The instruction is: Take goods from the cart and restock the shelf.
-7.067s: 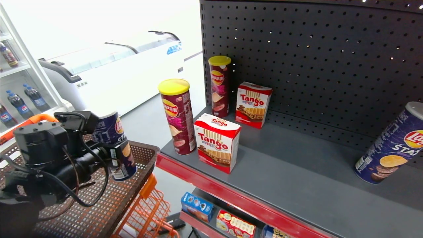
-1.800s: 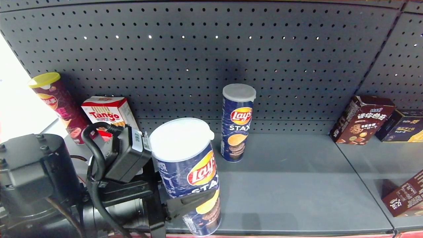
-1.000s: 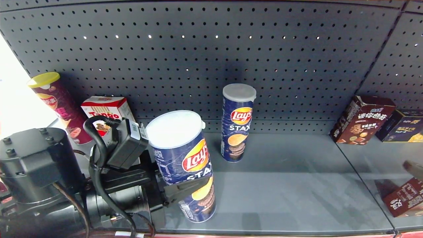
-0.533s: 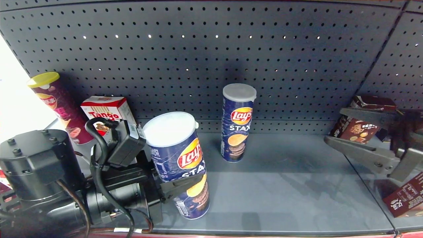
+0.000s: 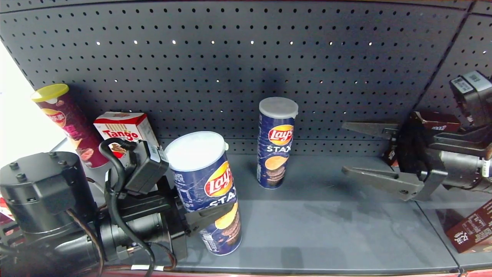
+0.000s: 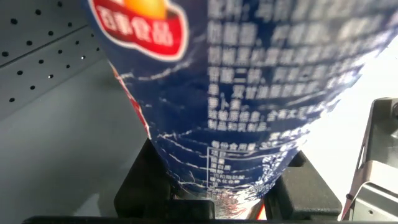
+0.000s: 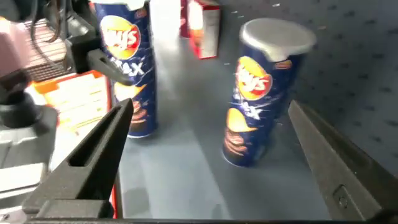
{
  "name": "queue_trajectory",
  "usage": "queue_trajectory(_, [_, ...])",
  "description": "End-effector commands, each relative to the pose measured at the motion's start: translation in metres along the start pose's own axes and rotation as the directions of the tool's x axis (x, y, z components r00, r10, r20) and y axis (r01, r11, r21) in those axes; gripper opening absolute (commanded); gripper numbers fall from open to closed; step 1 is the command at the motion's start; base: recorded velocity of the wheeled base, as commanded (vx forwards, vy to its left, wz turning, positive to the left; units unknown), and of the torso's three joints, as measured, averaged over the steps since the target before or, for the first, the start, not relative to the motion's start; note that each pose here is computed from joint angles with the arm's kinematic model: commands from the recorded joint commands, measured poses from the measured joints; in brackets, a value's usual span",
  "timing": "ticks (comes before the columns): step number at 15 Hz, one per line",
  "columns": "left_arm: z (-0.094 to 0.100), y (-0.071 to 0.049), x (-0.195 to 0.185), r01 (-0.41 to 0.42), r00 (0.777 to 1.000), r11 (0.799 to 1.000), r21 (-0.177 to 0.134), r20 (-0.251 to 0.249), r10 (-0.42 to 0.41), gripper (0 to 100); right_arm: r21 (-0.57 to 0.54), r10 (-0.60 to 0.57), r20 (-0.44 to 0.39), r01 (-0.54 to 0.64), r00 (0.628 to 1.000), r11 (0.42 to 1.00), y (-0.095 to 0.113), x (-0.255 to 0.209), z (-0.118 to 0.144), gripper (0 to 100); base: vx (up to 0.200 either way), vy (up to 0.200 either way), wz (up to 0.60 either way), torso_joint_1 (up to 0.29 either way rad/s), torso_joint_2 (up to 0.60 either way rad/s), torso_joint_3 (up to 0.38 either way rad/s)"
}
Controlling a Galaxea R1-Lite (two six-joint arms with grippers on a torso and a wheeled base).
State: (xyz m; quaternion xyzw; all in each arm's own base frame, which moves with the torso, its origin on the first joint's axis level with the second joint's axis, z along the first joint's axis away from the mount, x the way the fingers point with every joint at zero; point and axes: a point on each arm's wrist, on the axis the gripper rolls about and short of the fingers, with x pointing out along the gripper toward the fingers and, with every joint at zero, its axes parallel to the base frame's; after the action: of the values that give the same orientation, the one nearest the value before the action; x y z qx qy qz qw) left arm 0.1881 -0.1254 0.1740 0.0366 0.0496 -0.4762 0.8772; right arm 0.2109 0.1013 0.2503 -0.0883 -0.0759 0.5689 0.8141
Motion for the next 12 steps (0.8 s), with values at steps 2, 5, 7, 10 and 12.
queue_trajectory(2, [0.000,0.000,0.000,0.001,1.000,1.000,0.001,0.001,-0.001,0,0.024,0.063,-0.011,-0.062,0.998,0.998,-0.011,0.014,-0.012,100,0.000,0.000,0.00,0.000,0.00,0.000])
queue_trajectory(5, [-0.001,0.000,0.000,-0.002,1.000,1.000,-0.002,-0.002,0.002,0,0.003,0.067,-0.008,-0.067,0.998,0.998,-0.028,0.029,-0.014,100,0.000,0.000,0.00,0.000,0.00,0.000])
queue_trajectory(7, [0.000,0.000,0.000,-0.002,1.000,1.000,-0.013,0.000,0.002,0,0.006,0.068,-0.021,-0.068,0.997,0.998,-0.038,0.039,-0.023,100,0.000,0.000,0.00,0.000,0.00,0.000])
queue_trajectory(10, [0.000,0.001,0.000,-0.005,1.000,1.000,-0.019,0.000,0.005,0,0.024,0.069,-0.046,-0.068,0.997,0.997,-0.048,0.048,-0.043,100,0.000,0.000,0.00,0.000,0.00,0.000])
queue_trajectory(12, [0.001,0.002,0.000,-0.008,1.000,1.000,-0.018,0.004,0.009,0,0.027,0.068,-0.048,-0.066,0.997,0.997,-0.052,0.051,-0.048,100,0.000,0.000,0.00,0.000,0.00,0.000])
